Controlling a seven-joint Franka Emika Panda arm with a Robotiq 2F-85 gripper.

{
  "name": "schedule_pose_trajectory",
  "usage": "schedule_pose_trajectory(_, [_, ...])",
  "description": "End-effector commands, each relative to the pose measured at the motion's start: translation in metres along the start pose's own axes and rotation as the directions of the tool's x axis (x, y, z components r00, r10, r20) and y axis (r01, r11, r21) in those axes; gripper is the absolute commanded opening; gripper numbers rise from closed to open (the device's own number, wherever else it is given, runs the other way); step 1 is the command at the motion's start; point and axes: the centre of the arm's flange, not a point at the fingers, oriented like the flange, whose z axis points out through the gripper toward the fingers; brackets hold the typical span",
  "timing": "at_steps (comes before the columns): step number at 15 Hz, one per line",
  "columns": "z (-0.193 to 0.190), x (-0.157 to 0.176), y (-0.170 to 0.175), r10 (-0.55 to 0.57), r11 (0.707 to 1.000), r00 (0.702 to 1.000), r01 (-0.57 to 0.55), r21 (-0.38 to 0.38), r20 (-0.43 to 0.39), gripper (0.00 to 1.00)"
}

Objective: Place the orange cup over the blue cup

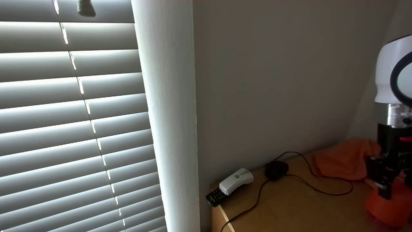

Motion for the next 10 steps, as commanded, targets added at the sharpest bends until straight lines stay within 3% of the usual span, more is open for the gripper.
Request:
schedule_pose_trajectory(1, [-0.010, -0.007, 0.009, 0.008, 1.000, 1.000, -0.009, -0.007, -0.011, 0.67])
schedule_pose_trajectory(4, [-0.024, -0.021, 0.022, 0.023, 1.000, 0.999, -0.023, -0.011, -0.035, 0.67])
schedule_pose_trajectory(5, [-0.021, -0.020, 0.019, 0.022, 1.000, 0.999, -0.022, -0.015, -0.028, 0.42])
schedule_pose_trajectory(10, [-0.030, -0.016, 0.056, 0.096, 0.995, 0.994, -0.097, -0.019, -0.048, 0.42])
